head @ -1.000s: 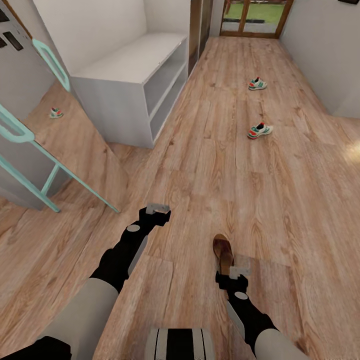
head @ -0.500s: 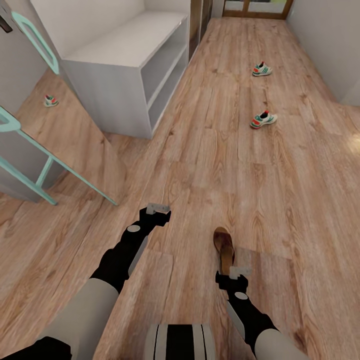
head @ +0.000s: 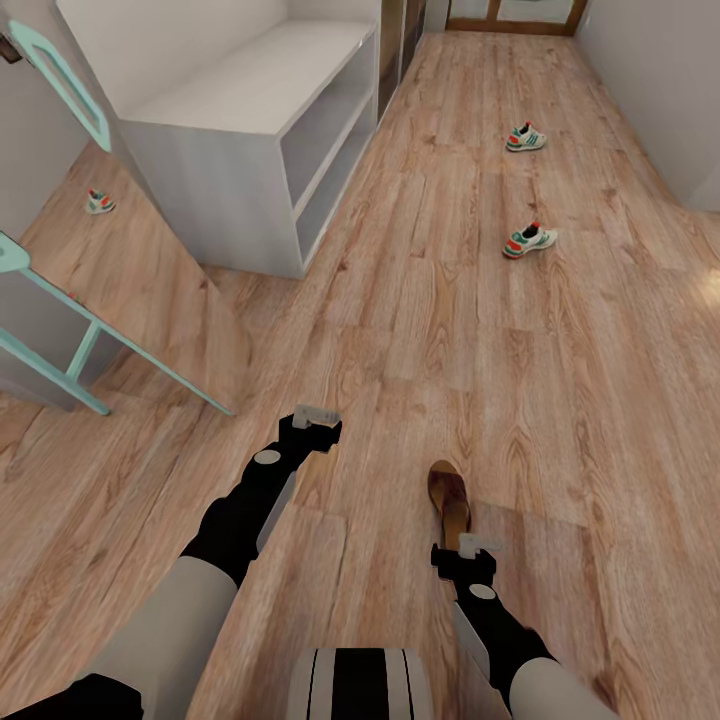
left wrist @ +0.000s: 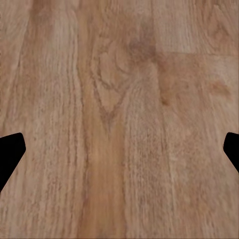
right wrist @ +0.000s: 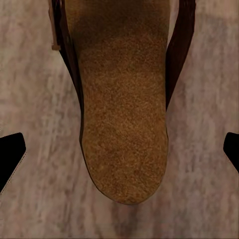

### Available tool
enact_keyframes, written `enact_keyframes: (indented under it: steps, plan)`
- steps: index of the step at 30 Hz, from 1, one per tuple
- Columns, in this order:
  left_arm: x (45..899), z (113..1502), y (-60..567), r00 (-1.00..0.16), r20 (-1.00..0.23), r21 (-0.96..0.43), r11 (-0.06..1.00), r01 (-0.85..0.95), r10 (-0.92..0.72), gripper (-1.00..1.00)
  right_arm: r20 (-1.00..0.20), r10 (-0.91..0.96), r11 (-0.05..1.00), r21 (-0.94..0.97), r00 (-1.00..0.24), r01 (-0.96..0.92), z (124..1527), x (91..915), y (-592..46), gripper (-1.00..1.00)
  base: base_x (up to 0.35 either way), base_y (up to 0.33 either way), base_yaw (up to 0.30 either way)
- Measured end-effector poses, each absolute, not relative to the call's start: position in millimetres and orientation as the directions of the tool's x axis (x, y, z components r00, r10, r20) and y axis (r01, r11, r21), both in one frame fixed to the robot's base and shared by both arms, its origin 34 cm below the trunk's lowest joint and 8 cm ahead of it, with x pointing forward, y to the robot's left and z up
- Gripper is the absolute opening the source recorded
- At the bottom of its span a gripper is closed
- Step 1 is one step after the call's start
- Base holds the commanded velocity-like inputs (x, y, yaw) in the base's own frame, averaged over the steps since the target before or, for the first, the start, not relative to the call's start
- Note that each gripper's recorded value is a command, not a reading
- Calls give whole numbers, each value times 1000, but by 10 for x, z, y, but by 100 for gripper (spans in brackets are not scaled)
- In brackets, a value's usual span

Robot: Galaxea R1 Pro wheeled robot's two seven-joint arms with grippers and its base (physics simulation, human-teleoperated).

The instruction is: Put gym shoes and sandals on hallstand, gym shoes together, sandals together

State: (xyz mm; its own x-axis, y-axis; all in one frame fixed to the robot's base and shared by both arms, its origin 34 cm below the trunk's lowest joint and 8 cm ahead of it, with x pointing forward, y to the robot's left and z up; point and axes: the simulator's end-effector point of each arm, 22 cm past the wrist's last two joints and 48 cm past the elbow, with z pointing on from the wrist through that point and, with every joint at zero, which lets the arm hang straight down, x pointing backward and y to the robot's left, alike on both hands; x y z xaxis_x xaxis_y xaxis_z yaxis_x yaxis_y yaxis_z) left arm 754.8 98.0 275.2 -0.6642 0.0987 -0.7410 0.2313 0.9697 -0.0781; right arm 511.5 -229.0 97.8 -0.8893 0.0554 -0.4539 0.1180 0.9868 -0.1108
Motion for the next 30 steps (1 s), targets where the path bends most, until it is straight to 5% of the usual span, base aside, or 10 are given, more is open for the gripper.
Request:
enact_keyframes:
  steps: [30]
  plan:
    - [7362, 2235, 987, -718, -689, -95, 970, 224, 98, 100, -384, 56, 986, -122, -922, 111, 638, 4785, -2306, 100, 9, 0, 0]
